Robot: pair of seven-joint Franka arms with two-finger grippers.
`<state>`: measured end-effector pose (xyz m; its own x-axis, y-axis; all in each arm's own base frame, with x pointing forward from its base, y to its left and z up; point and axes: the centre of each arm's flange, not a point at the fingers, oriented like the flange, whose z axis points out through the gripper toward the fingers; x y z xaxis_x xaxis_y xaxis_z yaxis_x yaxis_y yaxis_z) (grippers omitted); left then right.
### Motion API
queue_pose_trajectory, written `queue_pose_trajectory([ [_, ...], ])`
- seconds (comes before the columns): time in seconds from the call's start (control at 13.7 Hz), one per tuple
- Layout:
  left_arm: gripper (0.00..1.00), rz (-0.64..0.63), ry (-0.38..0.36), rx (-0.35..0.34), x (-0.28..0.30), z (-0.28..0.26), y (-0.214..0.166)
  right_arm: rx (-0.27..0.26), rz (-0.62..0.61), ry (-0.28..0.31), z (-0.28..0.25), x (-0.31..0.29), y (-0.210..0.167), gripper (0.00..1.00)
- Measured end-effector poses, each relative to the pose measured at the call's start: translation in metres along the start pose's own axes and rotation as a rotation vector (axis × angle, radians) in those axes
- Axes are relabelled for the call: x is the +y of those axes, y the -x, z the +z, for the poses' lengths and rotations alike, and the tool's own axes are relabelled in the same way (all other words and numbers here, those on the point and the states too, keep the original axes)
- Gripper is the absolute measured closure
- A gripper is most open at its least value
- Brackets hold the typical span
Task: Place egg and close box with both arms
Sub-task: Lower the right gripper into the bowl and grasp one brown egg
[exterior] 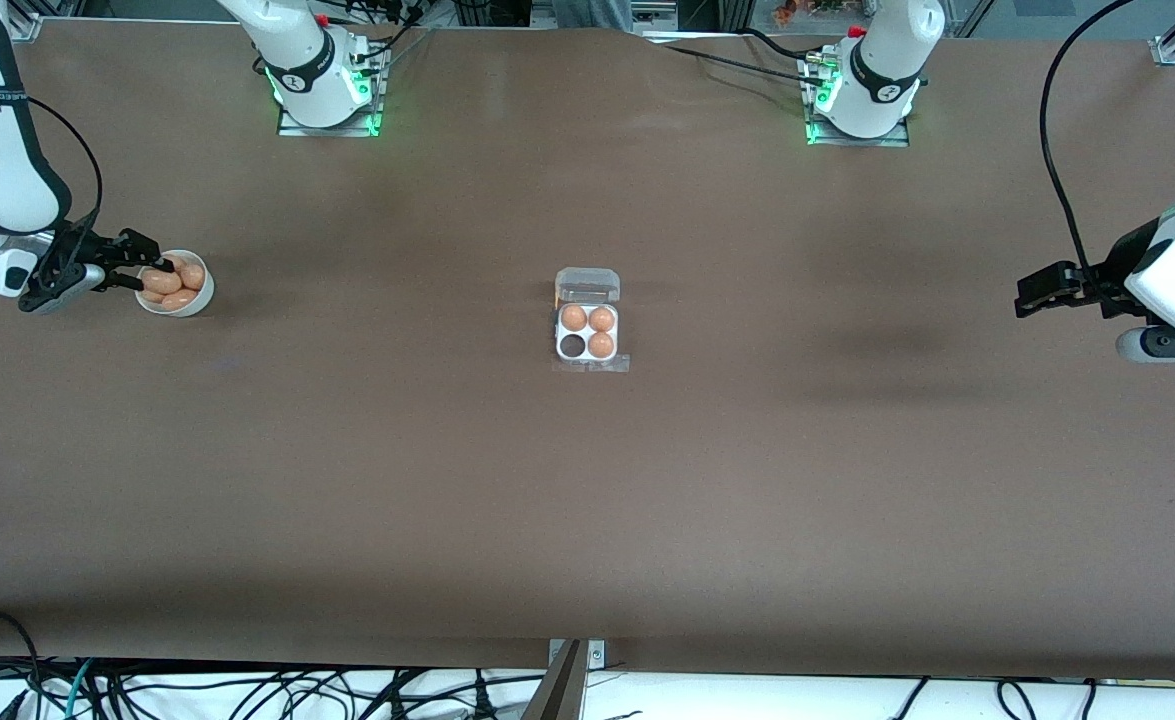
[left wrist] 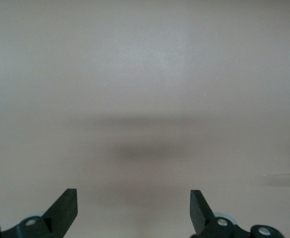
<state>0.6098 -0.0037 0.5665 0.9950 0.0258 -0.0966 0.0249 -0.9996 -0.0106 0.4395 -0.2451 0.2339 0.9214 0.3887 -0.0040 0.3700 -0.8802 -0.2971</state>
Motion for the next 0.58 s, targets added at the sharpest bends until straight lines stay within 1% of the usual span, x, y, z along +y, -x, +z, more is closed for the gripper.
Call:
queue_pose_trajectory([
  [0.07,0.0,-0.002,0.0,0.0,-0.0009,0.0,0.0,0.0,0.0,0.0,0.0,0.0,-0.0001,0.35],
  [0.15,0.0,-0.005,0.0,0.0,-0.0027,0.0,-0.0001,0.0,0.0,0.0,-0.0001,0.0,-0.0001,0.39],
  [0.22,0.0,-0.008,0.0,0.0,-0.0045,0.0,-0.0001,0.0,0.0,-0.001,-0.0001,-0.0001,-0.0002,0.39],
  [0.29,0.0,-0.01,0.0,0.0,-0.0058,0.0001,-0.0002,-0.001,-0.001,-0.003,0.0002,-0.0006,-0.0004,0.44],
  [0.37,0.0,-0.011,0.0,0.0,-0.0063,0.0,-0.0002,-0.001,-0.002,-0.003,0.0004,-0.0009,-0.0008,0.44],
  [0.44,0.0,-0.011,0.0,0.0,-0.0063,0.0,-0.0002,-0.002,-0.004,-0.007,0.0006,-0.0019,-0.0013,0.5],
  [0.51,0.0,-0.011,0.0,0.0,-0.0063,0.0,-0.0002,-0.003,-0.005,-0.007,0.0009,-0.0022,-0.0018,0.5],
  [0.58,0.0,-0.011,0.0,0.0,-0.0063,0.0,-0.0002,-0.002,-0.006,-0.009,0.0003,-0.0029,-0.0023,0.53],
])
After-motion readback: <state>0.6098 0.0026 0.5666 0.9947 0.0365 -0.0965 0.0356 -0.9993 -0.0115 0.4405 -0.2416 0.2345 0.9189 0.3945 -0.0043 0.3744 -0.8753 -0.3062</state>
